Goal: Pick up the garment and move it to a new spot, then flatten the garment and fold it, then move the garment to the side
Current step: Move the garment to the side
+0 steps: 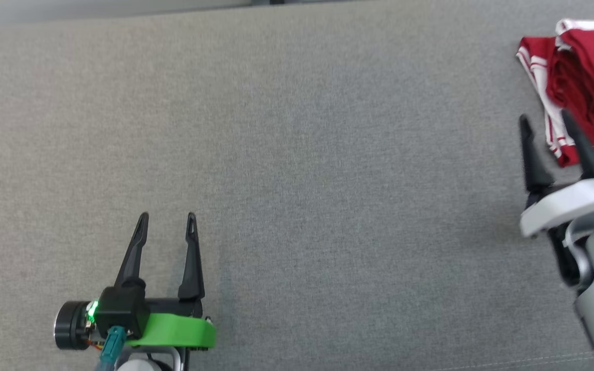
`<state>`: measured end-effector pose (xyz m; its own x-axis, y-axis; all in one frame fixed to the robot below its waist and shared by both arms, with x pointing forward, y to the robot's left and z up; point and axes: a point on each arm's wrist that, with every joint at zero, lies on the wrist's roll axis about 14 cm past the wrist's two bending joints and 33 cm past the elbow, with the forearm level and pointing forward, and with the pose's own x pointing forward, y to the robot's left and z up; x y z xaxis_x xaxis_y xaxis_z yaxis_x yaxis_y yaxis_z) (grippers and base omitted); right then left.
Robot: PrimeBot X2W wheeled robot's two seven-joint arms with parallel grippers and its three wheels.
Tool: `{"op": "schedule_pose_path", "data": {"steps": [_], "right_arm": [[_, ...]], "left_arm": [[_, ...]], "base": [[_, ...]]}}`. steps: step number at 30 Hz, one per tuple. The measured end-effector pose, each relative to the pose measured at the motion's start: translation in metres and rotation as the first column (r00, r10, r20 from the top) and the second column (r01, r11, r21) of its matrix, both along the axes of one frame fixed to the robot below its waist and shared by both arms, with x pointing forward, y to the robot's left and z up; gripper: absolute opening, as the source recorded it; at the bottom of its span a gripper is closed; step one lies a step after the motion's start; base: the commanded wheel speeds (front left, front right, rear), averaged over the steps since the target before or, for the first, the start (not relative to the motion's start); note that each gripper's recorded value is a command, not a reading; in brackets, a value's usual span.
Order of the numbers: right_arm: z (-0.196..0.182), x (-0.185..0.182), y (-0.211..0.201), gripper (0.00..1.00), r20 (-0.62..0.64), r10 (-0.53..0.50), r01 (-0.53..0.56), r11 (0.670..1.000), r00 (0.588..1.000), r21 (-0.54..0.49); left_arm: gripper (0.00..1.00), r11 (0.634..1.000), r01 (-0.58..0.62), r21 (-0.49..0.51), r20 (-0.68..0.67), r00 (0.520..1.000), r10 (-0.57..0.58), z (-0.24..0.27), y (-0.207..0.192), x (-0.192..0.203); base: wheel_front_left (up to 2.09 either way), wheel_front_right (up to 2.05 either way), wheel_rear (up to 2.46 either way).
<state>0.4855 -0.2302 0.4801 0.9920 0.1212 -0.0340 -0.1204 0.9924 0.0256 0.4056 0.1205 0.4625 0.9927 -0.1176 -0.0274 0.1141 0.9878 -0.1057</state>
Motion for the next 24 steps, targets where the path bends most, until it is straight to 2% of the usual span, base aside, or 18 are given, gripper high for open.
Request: {"op": "schedule_pose_path", "data": {"steps": [7, 14, 24], "right_arm": [[0.015, -0.05, 0.036, 1.0, 0.06, -0.009, 0.004, 0.995, 0.998, 0.096], [0.037, -0.101, 0.055, 1.0, 0.135, -0.032, 0.011, 0.988, 0.99, 0.156], [0.038, -0.145, 0.072, 1.0, 0.148, 0.001, -0.018, 0.993, 0.989, 0.113]], "left_arm": [[1.0, 0.998, -0.053, -0.019, 0.016, 0.998, 0.053, 0.014, 0.011, -0.028], [1.0, 0.994, -0.108, -0.034, 0.101, 0.989, 0.111, 0.045, 0.028, -0.054], [1.0, 0.994, -0.112, -0.01, 0.166, 0.98, 0.112, 0.063, 0.031, -0.075]], "base": [[0.0, 0.0, 0.0], [0.0, 0.0, 0.0], [0.0, 0.0, 0.0]]}}
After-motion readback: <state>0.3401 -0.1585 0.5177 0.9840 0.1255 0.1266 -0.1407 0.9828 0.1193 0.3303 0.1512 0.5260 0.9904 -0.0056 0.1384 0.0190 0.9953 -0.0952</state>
